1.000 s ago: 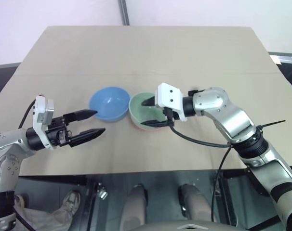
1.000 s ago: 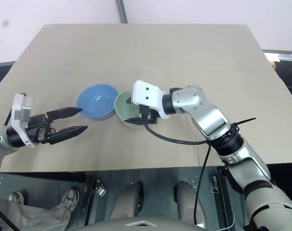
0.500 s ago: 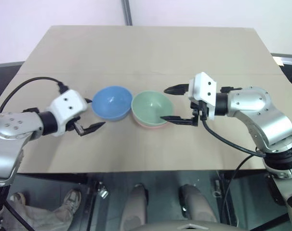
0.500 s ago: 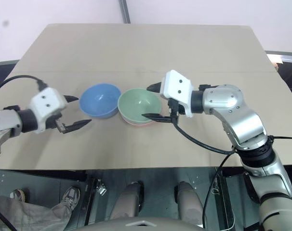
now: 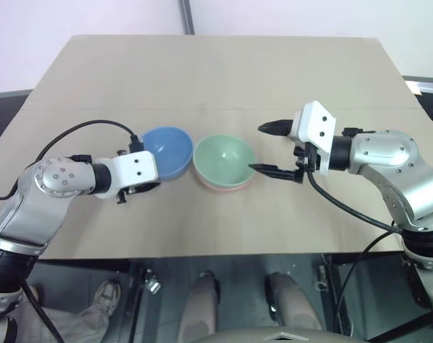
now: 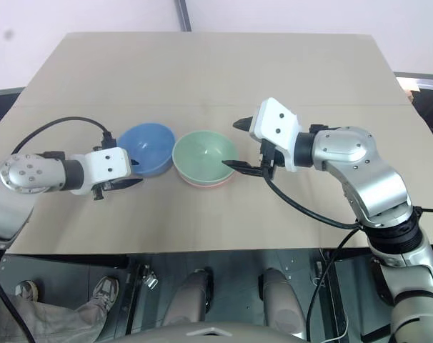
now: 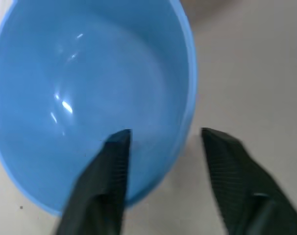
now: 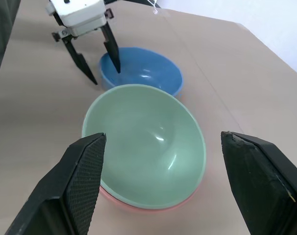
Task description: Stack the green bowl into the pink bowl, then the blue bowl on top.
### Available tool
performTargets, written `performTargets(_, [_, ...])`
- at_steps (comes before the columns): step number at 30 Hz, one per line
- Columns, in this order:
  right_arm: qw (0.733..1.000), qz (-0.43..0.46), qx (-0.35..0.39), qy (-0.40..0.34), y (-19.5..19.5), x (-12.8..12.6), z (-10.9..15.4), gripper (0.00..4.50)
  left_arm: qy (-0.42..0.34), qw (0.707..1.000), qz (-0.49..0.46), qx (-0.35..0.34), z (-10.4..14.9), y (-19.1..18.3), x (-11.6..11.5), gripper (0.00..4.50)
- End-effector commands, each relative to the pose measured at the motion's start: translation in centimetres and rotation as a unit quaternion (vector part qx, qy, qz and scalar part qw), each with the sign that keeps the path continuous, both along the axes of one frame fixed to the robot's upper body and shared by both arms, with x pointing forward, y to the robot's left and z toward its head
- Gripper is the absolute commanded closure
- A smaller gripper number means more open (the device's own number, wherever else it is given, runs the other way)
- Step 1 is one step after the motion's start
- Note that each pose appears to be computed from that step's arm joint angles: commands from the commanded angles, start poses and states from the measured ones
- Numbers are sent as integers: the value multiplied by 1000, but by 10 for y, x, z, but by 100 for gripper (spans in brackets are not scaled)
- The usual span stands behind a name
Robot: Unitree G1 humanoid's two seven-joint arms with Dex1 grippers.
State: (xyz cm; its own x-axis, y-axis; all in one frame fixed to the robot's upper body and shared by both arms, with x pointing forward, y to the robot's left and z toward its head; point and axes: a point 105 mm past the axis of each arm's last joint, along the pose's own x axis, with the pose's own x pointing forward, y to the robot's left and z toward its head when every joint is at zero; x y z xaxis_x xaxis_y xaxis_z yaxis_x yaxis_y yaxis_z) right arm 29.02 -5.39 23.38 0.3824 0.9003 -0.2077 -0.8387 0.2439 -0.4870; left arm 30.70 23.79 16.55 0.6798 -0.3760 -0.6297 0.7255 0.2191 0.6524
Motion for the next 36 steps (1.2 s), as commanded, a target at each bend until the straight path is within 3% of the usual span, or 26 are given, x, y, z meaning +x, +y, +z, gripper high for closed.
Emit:
performTargets(1, [999, -3, 9, -31, -2, -4, 12, 40, -36, 999, 8, 12, 15, 5, 6, 312])
performTargets(7, [999, -6, 12, -36, -4, 0, 14, 40, -73, 997, 27, 4, 43, 12, 15, 312])
performTargets(14, [999, -16, 9, -44, -8, 4, 16, 40, -121, 988, -69, -62, 91, -41, 17, 312])
performTargets(18, [998, -31, 7, -45, -14, 5, 17, 40, -125, 983, -114, -77, 103, -63, 15, 312])
performTargets(22, [998, -46, 6, -48, -19, 4, 16, 40, -100, 987, -109, -70, 93, -58, 22, 312])
performTargets(26, [997, -57, 7, -49, -24, 0, 16, 40, -78, 992, -84, -53, 75, -46, 22, 190])
performTargets(30, [997, -62, 6, -49, -27, 0, 15, 40, -85, 992, -78, -41, 70, -46, 21, 6])
performTargets(36, [997, -56, 4, -49, -25, 0, 16, 40, -55, 997, -47, 17, 42, -34, 18, 2])
